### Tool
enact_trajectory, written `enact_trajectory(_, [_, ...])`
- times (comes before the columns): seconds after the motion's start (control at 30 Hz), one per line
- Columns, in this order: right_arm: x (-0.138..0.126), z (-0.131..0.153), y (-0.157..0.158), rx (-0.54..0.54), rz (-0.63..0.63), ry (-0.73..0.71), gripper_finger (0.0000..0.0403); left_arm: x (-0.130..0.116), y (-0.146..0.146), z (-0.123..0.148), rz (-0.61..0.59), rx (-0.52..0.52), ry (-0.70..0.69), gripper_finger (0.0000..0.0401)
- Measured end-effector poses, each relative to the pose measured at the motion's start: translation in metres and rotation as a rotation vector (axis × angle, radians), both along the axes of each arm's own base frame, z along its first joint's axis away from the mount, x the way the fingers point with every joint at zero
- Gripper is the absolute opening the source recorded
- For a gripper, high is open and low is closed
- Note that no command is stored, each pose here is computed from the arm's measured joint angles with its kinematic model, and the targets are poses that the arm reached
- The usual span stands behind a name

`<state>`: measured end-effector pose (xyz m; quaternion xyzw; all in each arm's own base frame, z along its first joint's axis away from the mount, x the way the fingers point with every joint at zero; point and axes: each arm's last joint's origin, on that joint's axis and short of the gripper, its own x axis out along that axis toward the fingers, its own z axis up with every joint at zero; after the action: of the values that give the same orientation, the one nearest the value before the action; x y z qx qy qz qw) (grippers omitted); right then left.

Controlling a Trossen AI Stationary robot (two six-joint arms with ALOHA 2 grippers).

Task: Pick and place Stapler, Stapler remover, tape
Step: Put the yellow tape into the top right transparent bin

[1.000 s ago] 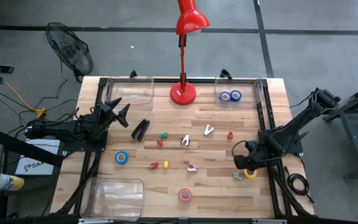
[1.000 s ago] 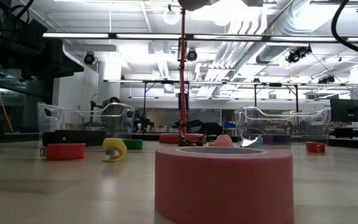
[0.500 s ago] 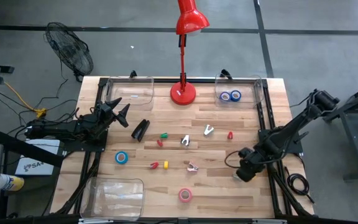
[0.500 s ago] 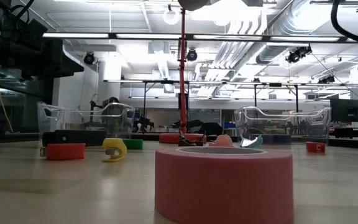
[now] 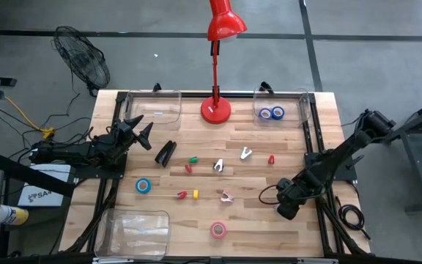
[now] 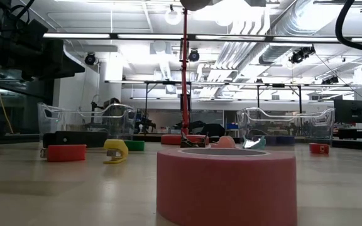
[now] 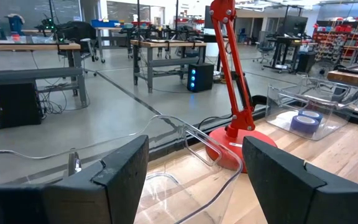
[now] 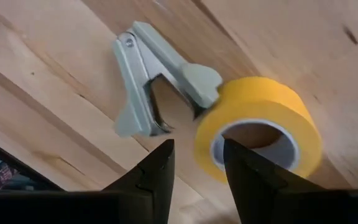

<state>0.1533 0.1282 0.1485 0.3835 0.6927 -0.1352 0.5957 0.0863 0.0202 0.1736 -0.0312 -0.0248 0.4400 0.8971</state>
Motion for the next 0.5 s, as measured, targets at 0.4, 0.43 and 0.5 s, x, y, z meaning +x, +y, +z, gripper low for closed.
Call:
enact_trajectory(0.4, [0.007,-0.020,0.007,0.003,0.036,0.067,0.0120,0.000,0.000,0.000,0.000,0.000,0.000,0.0254])
enact_trajectory(0.43, [0.007,-0.020,0.007,0.005,0.037,0.070,0.0114,0.000,0.000,0.000,0.000,0.000,-0.001,0.0254])
enact_trajectory(0.5, [0.007,-0.020,0.007,0.005,0.038,0.075,0.0095,0.000,0.000,0.000,0.000,0.000,-0.001,0.0254])
